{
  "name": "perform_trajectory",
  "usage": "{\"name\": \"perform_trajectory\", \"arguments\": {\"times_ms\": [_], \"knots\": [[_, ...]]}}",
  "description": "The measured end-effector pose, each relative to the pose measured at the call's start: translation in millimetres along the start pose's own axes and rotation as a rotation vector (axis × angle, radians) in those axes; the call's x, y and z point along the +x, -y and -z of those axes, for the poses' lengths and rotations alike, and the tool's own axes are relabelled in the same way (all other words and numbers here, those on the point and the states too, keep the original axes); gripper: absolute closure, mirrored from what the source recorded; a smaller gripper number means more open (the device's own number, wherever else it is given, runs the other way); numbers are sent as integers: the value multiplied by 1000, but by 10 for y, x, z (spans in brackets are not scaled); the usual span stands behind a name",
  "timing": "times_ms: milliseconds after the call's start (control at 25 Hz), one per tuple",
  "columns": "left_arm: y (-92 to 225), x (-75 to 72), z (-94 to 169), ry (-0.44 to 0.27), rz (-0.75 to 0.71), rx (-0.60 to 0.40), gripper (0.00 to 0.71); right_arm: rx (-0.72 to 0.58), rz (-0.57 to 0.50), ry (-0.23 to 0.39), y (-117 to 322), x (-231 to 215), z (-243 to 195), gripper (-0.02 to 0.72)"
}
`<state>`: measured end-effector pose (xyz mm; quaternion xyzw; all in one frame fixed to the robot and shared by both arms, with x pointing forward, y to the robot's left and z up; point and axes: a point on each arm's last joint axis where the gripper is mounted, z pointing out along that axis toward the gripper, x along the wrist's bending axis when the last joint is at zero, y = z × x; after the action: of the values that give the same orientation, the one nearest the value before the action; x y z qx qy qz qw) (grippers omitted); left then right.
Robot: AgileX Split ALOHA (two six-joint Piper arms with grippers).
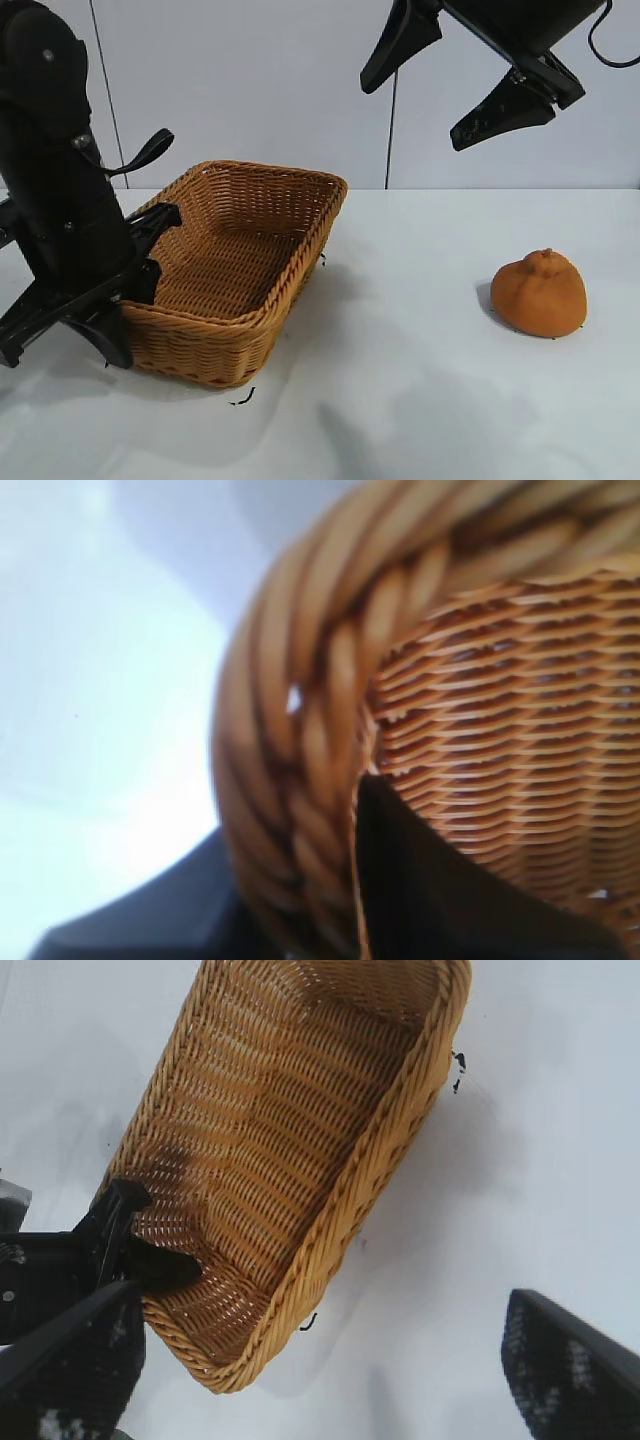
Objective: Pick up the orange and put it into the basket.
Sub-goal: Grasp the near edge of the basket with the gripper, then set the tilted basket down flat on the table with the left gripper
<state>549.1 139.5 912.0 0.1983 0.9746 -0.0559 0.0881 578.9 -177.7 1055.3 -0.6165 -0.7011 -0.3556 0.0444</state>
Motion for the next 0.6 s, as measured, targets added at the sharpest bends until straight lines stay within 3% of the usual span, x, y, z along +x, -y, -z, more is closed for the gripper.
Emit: {"name": "perform_trajectory", "arguments": {"times_ms": [440, 600], "knots": [[48, -371, 395, 123, -28, 4, 614, 0, 0, 0, 0, 0, 0, 8], [-24, -433, 462, 138, -128, -8, 614, 1, 0, 0, 1, 0, 0, 8]]}}
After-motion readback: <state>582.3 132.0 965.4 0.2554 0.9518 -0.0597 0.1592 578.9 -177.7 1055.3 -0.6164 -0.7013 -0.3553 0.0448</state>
